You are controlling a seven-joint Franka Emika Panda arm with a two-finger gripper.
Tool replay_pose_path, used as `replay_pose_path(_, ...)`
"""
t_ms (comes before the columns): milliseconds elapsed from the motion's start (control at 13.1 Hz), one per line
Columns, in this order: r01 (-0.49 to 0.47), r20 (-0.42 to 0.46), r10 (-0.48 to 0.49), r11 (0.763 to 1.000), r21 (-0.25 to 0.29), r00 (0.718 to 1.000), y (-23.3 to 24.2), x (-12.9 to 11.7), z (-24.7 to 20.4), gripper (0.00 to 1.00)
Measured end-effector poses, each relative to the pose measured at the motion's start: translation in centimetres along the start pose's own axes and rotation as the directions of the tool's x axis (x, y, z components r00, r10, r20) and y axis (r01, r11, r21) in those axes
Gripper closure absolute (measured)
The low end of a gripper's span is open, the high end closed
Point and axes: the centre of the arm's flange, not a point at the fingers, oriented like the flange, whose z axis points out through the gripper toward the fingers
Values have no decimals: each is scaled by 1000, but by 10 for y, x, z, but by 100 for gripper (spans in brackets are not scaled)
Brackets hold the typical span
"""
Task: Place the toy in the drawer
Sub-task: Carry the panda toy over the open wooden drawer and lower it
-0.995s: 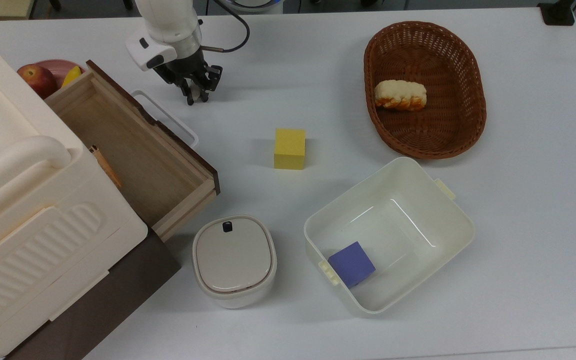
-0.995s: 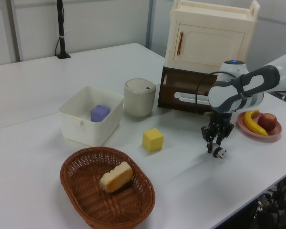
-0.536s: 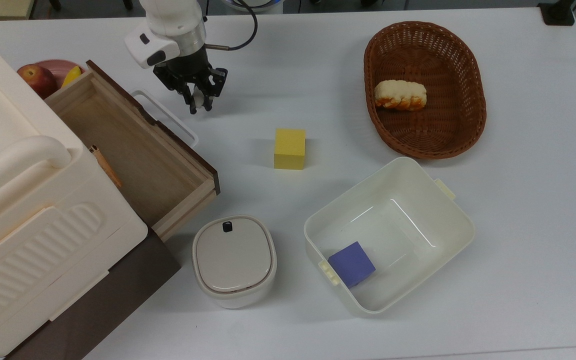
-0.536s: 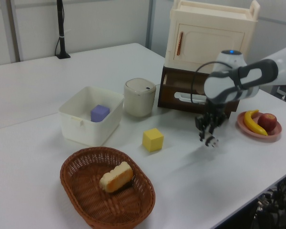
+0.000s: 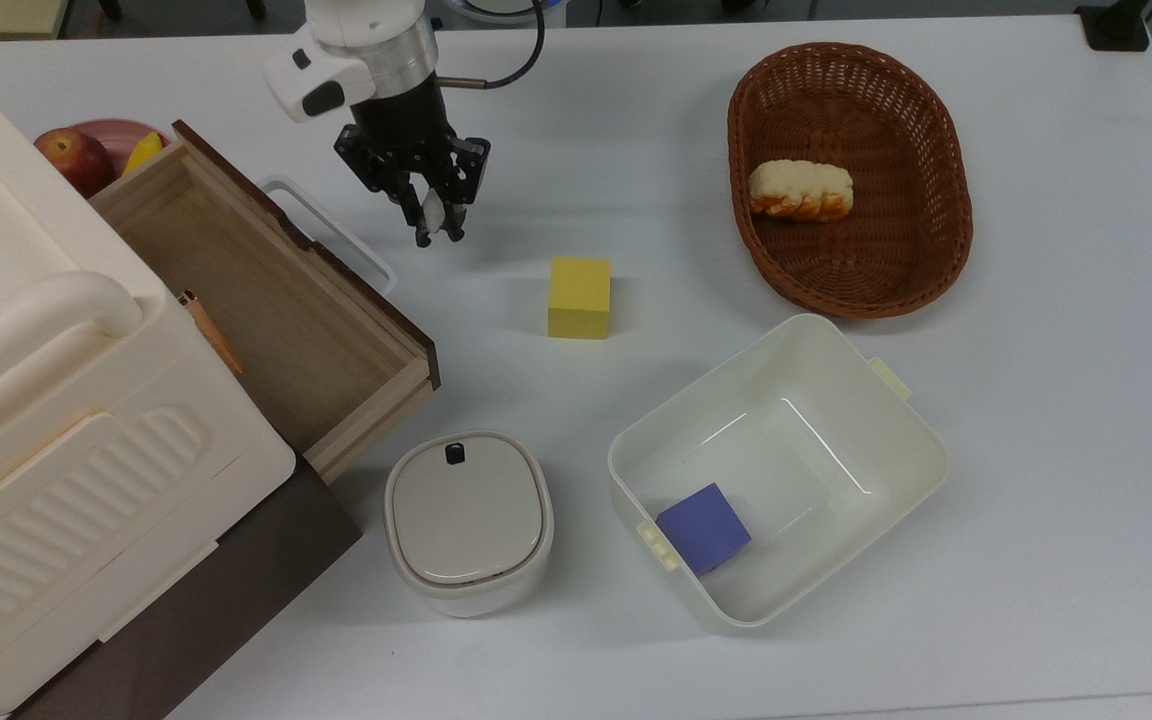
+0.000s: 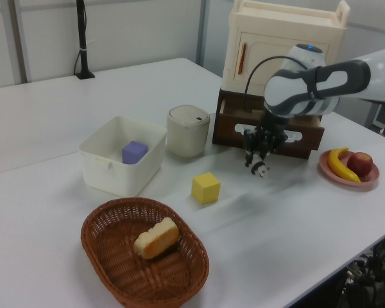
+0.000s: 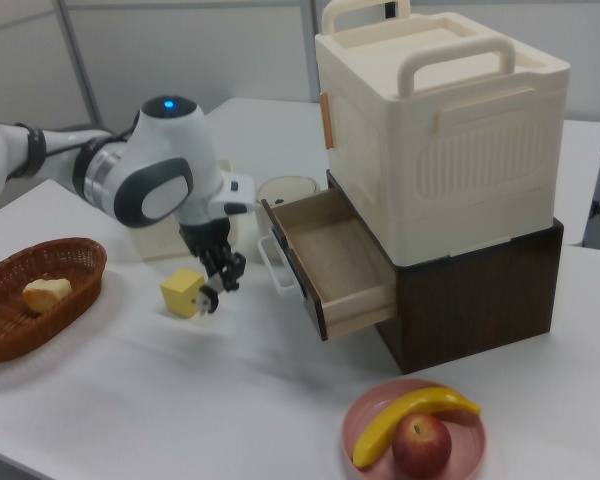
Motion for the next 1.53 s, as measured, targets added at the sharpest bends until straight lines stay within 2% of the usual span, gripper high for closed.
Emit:
replay_pose_path(230, -38, -82, 42, 998, 57, 996, -10, 25, -41, 58)
replay_pose_path(383, -53, -121, 62, 996, 73, 991, -5, 39, -69, 58)
replay_pose_path(689, -113, -168, 125, 991, 78, 978, 30, 53, -92, 58)
replay_pose_path(995, -195, -202, 221, 971, 140, 954, 77, 60, -113, 58)
replay_pose_path(1224, -234, -216, 259, 963, 134, 942, 112, 63, -117, 58)
replay_pose_path(1530, -295, -226, 313, 949, 112, 922, 163, 92, -103, 58)
